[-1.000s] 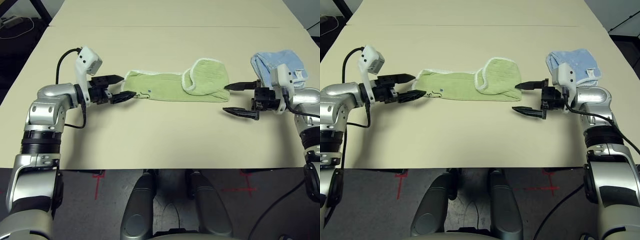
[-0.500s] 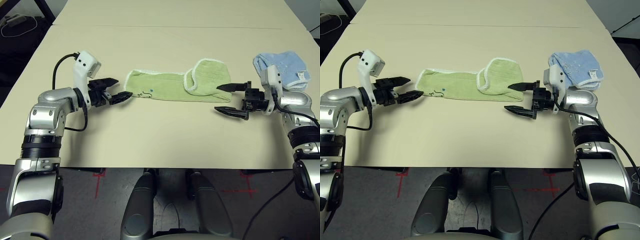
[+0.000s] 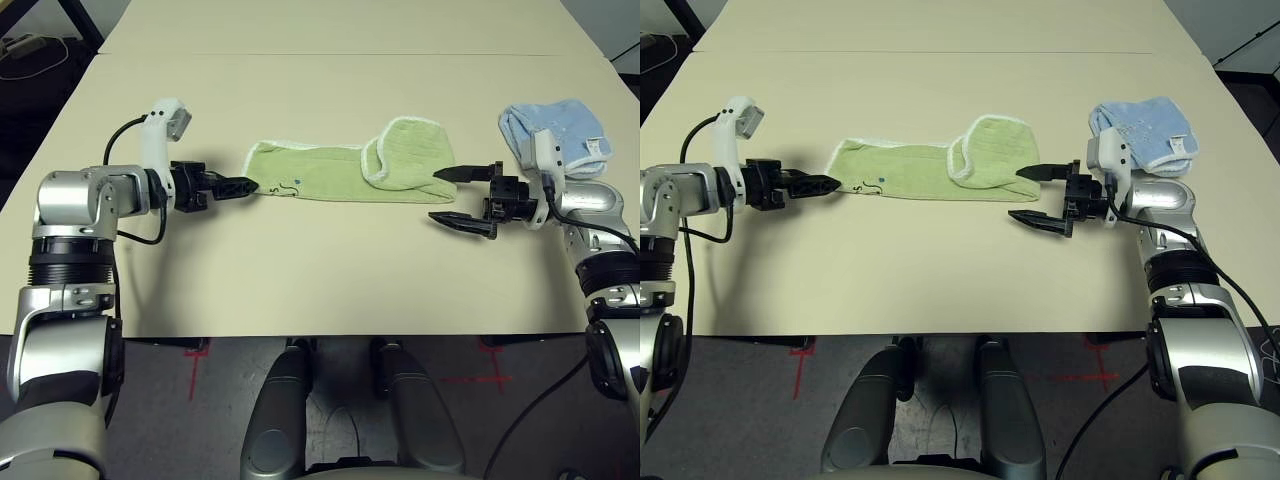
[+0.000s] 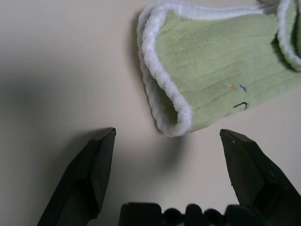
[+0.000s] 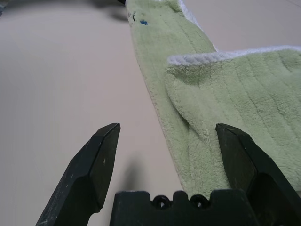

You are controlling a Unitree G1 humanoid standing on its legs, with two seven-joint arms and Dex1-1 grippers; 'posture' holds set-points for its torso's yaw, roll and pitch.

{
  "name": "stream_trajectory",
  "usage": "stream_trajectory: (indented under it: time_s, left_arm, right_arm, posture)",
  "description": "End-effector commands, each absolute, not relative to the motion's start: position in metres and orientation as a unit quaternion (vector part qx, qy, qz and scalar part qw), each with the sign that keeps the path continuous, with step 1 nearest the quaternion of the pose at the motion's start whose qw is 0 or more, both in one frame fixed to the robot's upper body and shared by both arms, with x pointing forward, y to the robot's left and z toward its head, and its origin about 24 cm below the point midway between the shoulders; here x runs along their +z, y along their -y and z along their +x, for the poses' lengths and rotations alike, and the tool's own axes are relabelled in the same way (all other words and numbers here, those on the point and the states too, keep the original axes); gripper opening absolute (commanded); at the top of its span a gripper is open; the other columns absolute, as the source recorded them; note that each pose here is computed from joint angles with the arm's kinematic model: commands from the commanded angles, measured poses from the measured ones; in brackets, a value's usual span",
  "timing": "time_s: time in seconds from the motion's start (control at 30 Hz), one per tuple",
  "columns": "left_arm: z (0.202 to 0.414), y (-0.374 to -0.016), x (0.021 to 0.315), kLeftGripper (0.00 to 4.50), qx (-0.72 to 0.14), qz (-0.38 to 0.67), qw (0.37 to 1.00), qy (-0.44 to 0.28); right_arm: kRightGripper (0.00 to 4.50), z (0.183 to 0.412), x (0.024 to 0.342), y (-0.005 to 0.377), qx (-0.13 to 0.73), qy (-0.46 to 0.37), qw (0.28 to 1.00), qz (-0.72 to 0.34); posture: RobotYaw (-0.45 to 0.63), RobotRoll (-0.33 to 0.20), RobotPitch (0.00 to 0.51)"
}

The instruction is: Fold the towel and set it aside.

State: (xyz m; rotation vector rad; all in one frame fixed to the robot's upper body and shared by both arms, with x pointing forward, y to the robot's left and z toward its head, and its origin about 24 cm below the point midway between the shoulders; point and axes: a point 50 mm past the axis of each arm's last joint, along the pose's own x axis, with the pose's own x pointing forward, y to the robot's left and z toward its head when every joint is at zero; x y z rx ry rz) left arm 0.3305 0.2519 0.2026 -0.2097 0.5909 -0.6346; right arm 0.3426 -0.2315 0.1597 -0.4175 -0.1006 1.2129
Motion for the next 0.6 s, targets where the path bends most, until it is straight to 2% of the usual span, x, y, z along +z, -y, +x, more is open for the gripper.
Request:
stream_trajectory:
  time_s: [0.03,0.23,0.6]
  left_arm:
    - [0.329,-0.242,0.207,4.50,-0.337,-0.131,0.890,-0.278]
    - [0.326,-0.233,0.204,4.50,-0.355,-0.154,0.878,-0.283]
    - [0.332,-0.235,0.190,4.50,-0.324,-0.161,0.881,-0.306]
  right_arm:
    - [4.45,0.340,0.156,0.234,0.564,0.042,0.800,-0.201]
    - [4.45,0.341,0.157,0.235,0.561,0.040,0.800,-0.207]
    - [4.45,0.341,0.159,0.236,0.556,0.042,0.803,-0.212]
  posture:
    - [0.11,0.000,0.224]
    - [0.11,0.000,0.225]
    - [0.10,0.000,0.228]
